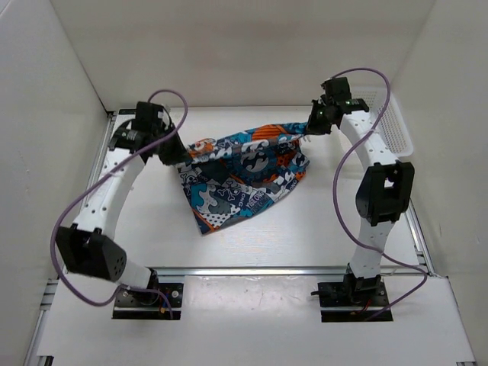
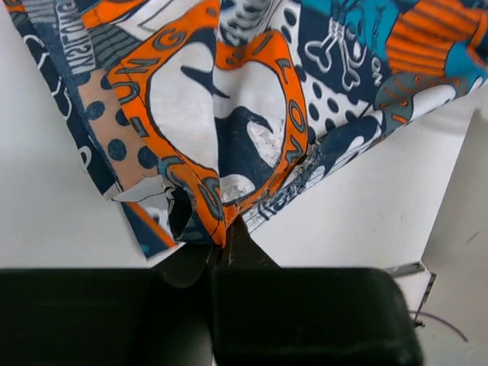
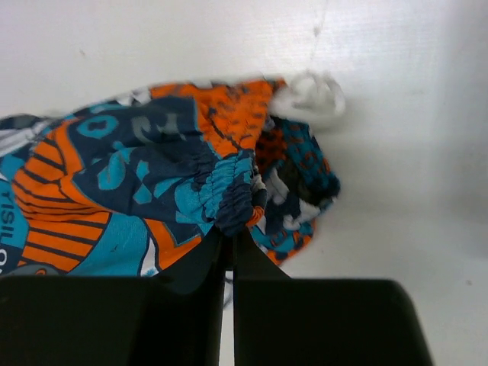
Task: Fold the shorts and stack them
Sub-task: Fold the shorts
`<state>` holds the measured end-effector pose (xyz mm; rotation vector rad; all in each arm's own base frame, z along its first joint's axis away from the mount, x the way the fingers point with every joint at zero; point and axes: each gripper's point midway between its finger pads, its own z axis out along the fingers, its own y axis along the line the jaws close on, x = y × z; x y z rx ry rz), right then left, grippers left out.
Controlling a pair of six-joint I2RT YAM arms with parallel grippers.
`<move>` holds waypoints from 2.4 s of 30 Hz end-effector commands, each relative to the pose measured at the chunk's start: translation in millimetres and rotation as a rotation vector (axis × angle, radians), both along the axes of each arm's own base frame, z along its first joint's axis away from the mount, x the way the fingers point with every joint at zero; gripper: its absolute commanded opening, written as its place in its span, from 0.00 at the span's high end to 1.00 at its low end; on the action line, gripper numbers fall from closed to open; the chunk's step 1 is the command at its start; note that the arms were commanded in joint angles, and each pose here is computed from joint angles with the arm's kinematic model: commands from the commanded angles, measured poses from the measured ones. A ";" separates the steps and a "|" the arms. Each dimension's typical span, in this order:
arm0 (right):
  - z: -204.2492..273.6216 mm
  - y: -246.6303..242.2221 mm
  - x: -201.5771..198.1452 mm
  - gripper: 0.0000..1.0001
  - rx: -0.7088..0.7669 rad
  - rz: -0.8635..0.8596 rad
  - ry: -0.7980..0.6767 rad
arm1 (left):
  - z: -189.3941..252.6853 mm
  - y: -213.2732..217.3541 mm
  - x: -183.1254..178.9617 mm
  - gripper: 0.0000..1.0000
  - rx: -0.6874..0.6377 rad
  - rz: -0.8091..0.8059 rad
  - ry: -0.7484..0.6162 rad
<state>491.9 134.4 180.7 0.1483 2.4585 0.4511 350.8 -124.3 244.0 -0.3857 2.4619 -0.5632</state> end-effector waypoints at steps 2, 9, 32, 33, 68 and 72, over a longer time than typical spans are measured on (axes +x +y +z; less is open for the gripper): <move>-7.9 -33.0 -27.3 1.00 -0.123 -0.051 0.029 | -32.4 1.4 -42.1 0.90 0.066 0.045 0.057; -53.2 -53.8 -58.8 1.00 -0.181 -0.130 0.144 | -105.8 -24.9 -103.2 0.90 0.107 -0.050 0.260; -107.6 -4.7 -62.3 0.10 0.036 -0.072 0.245 | -202.2 -73.7 -157.6 0.00 0.198 -0.110 0.561; -108.0 -3.3 -54.3 0.10 0.039 -0.072 0.233 | -206.4 -72.2 -157.4 0.00 0.209 -0.095 0.572; -117.5 -8.9 -250.6 0.09 -0.114 -0.179 0.270 | -167.7 57.4 -110.9 0.57 0.309 0.246 0.443; -92.4 -15.0 -247.0 0.01 -0.103 -0.185 0.199 | -131.6 55.3 -98.2 0.01 0.265 0.235 0.330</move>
